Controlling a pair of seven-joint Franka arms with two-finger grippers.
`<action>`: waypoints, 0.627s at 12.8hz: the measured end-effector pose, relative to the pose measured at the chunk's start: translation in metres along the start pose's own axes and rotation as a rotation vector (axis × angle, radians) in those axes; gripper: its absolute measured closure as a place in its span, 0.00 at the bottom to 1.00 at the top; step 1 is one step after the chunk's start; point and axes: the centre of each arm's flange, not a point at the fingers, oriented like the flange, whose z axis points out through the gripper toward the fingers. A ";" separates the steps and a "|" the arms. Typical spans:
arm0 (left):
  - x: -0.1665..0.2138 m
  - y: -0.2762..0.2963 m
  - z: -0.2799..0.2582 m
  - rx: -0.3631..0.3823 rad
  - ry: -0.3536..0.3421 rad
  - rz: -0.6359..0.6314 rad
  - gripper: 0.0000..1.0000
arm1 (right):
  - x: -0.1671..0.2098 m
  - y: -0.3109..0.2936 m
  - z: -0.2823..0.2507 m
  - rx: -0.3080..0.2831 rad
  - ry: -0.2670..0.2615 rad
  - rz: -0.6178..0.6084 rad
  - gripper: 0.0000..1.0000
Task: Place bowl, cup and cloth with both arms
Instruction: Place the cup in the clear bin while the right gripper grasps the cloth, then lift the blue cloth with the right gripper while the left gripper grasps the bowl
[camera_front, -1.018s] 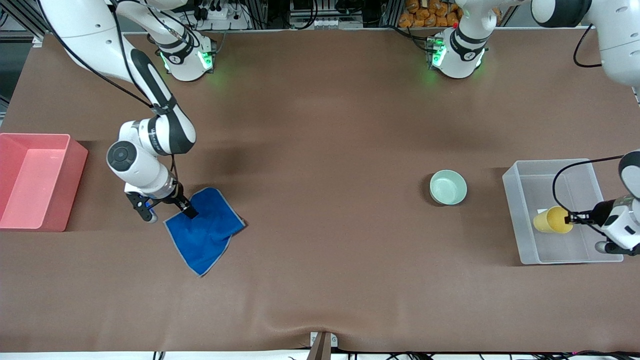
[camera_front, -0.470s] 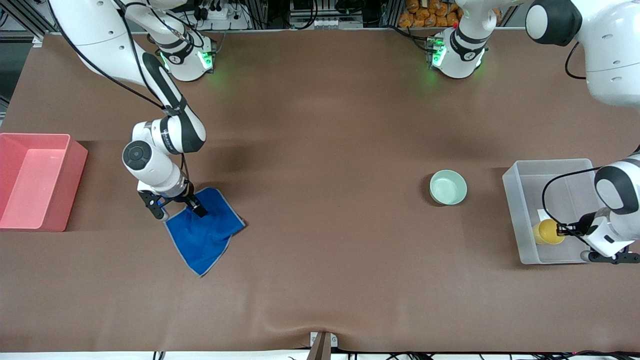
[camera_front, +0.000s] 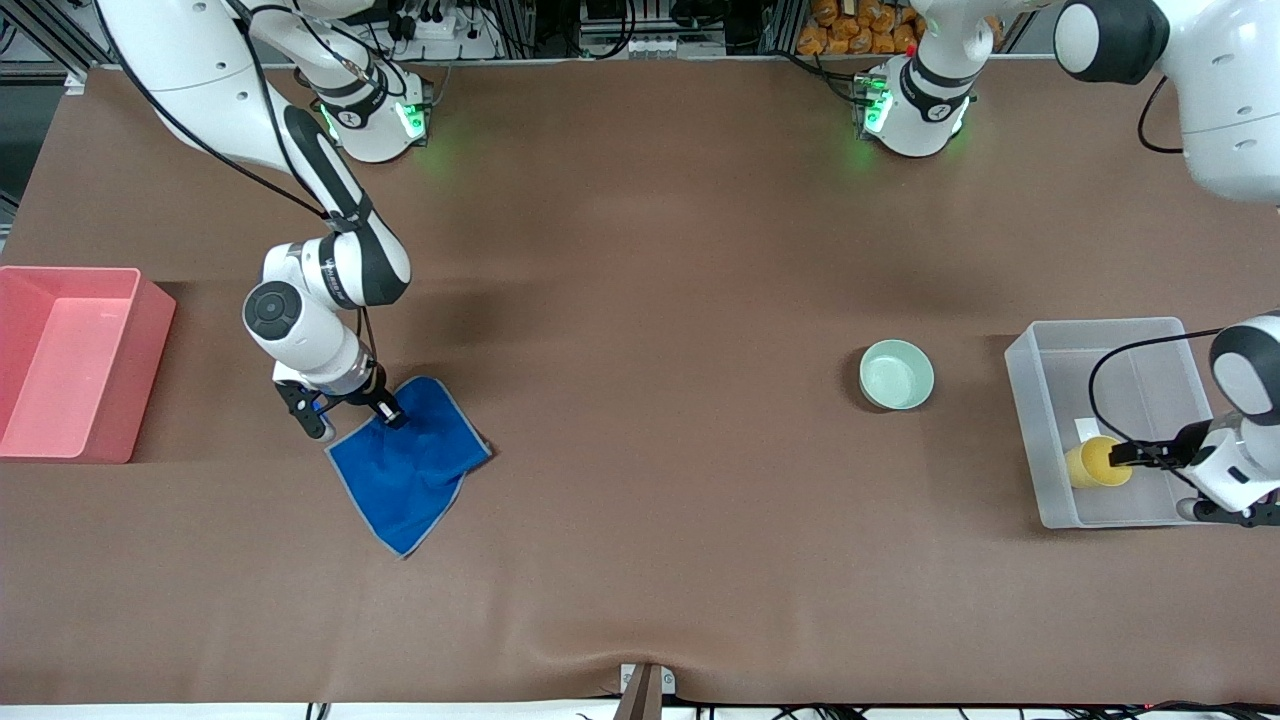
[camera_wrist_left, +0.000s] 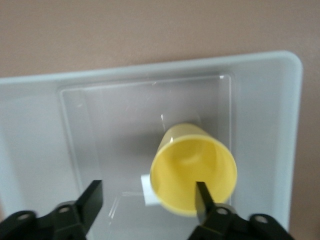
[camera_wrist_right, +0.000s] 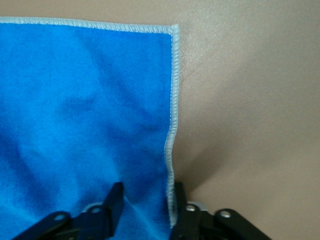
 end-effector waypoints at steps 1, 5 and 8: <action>-0.004 0.002 -0.017 -0.006 -0.010 0.005 0.15 | 0.000 0.000 0.000 0.001 0.001 0.001 0.70; -0.006 0.061 -0.087 -0.032 -0.004 -0.029 0.16 | 0.002 -0.001 -0.004 0.008 0.007 0.002 0.96; 0.003 0.155 -0.079 -0.072 -0.051 -0.095 0.19 | 0.005 -0.004 -0.015 0.018 0.012 0.003 0.96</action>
